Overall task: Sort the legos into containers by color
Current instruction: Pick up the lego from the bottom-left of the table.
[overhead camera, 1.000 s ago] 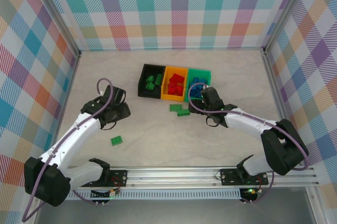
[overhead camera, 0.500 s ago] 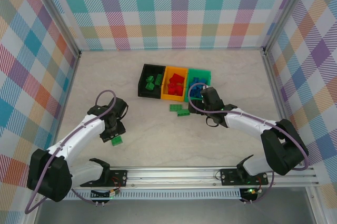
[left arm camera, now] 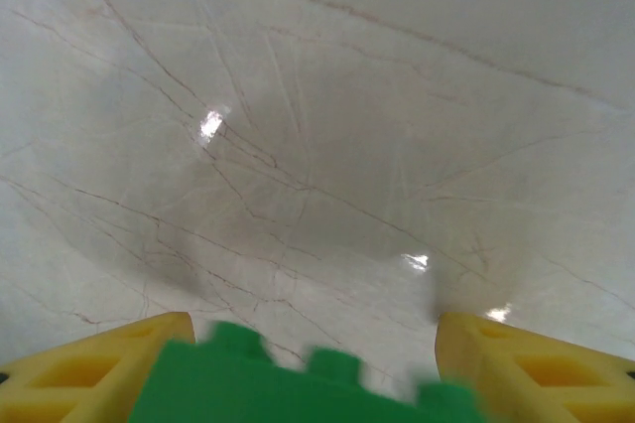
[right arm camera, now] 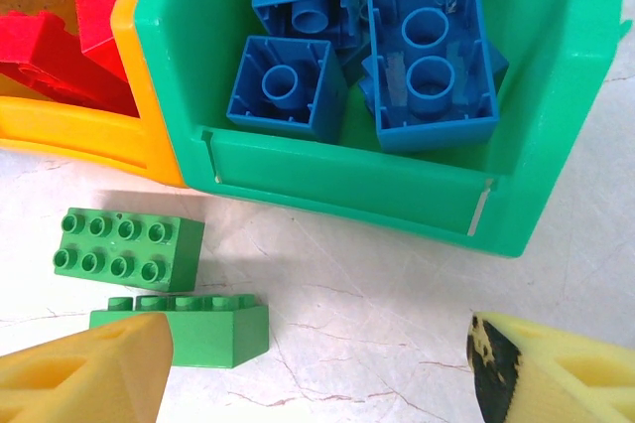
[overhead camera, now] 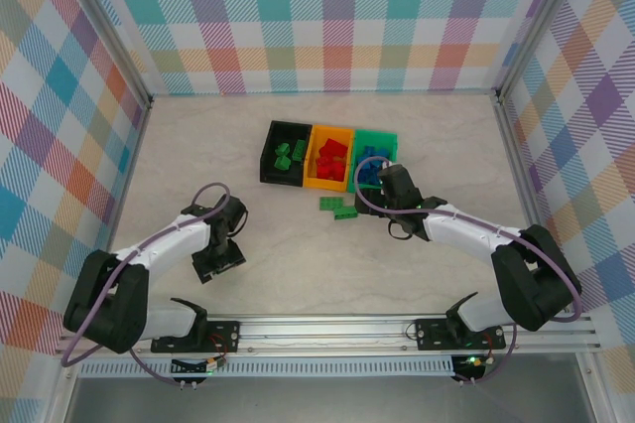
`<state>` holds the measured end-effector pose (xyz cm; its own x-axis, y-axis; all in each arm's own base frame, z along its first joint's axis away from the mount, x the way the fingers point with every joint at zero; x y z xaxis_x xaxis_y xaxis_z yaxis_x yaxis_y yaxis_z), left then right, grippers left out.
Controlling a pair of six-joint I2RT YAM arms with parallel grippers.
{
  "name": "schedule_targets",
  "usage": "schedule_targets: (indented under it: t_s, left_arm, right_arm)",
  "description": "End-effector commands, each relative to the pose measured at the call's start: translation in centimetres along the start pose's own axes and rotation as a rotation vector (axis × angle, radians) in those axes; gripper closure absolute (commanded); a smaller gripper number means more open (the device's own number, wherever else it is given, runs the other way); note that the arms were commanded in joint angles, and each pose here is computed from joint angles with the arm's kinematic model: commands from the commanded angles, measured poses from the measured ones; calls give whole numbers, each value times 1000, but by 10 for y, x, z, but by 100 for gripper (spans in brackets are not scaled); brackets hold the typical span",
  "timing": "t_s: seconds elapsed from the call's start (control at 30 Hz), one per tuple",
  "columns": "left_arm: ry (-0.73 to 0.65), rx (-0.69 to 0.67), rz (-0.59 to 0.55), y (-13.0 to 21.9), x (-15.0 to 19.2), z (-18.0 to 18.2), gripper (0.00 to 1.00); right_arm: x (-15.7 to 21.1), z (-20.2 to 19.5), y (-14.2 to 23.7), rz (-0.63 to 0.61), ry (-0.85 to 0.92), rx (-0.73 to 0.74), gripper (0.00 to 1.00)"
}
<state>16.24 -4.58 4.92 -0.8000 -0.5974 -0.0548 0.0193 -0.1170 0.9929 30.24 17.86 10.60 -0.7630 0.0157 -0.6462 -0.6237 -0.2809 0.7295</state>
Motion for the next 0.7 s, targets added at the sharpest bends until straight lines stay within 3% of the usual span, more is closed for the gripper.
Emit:
schedule_targets:
  t_s: [0.0, 0.4, 0.67]
  left_arm:
    - [-2, 11, 18, -6, 0, -3, 35]
    - [-7, 25, -17, 0, -11, -6, 37]
    - [-20, 95, -7, -1, -11, -18, 48]
  right_arm:
    - [-3, 1, 4, -14, -2, -8, 22]
    - [-2, 2, 3, -12, -5, -18, 22]
    - [-2, 3, 2, -4, -2, -16, 22]
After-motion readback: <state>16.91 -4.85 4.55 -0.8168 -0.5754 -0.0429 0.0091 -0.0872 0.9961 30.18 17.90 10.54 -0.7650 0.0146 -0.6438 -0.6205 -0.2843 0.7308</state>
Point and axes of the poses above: each hand's point on the last joint's axis, 136 mm out from that joint toward the fingers, its own y axis back along the fingers, its own z axis along the line the jaws close on, x = y × z, the point moved 3 cm from there along y, back along the fingers, and after that the axes turned 4 degrees about y, right-handed, at the moved point
